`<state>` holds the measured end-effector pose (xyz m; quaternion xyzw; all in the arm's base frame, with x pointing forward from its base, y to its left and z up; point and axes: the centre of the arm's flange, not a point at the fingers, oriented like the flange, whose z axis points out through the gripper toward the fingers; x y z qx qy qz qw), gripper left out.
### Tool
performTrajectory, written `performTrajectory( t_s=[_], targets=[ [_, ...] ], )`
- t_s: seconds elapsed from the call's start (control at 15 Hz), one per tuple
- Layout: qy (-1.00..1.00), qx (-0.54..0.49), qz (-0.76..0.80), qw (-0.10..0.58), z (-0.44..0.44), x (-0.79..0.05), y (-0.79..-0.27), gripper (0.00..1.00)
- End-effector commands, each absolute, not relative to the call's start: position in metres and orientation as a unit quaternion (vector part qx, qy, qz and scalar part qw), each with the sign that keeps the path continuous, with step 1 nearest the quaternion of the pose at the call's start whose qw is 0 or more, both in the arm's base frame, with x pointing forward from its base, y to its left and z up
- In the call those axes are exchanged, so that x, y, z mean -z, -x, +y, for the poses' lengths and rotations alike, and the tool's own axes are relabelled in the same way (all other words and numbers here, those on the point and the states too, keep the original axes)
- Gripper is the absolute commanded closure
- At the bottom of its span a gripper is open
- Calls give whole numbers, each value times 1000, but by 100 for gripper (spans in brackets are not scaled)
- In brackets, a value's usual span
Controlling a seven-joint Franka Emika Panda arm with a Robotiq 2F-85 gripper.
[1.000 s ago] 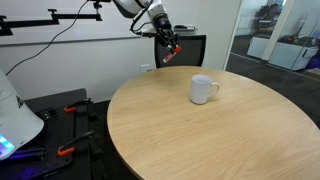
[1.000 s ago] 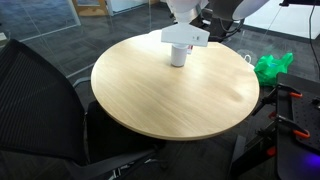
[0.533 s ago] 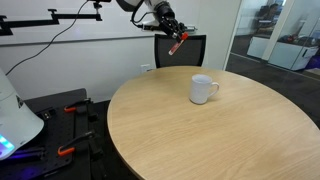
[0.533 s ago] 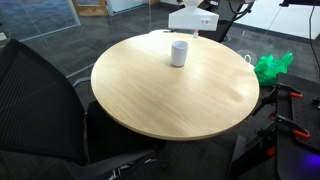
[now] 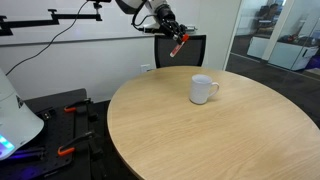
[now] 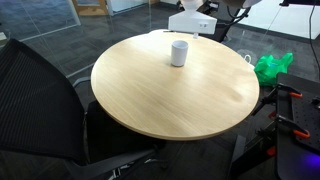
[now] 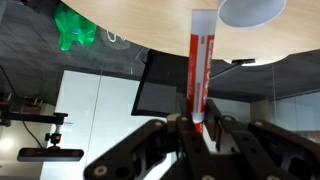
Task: Put the marker inside the cup
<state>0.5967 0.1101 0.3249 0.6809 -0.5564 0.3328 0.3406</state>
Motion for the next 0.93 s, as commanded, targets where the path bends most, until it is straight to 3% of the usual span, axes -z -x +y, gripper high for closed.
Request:
performTrajectory(
  t_s=[0.0, 0.87],
  targets=[
    [-634, -376, -570, 362, 86, -316, -610, 95],
    [-655, -426, -509, 361, 48, -291, -649, 95]
  ],
)
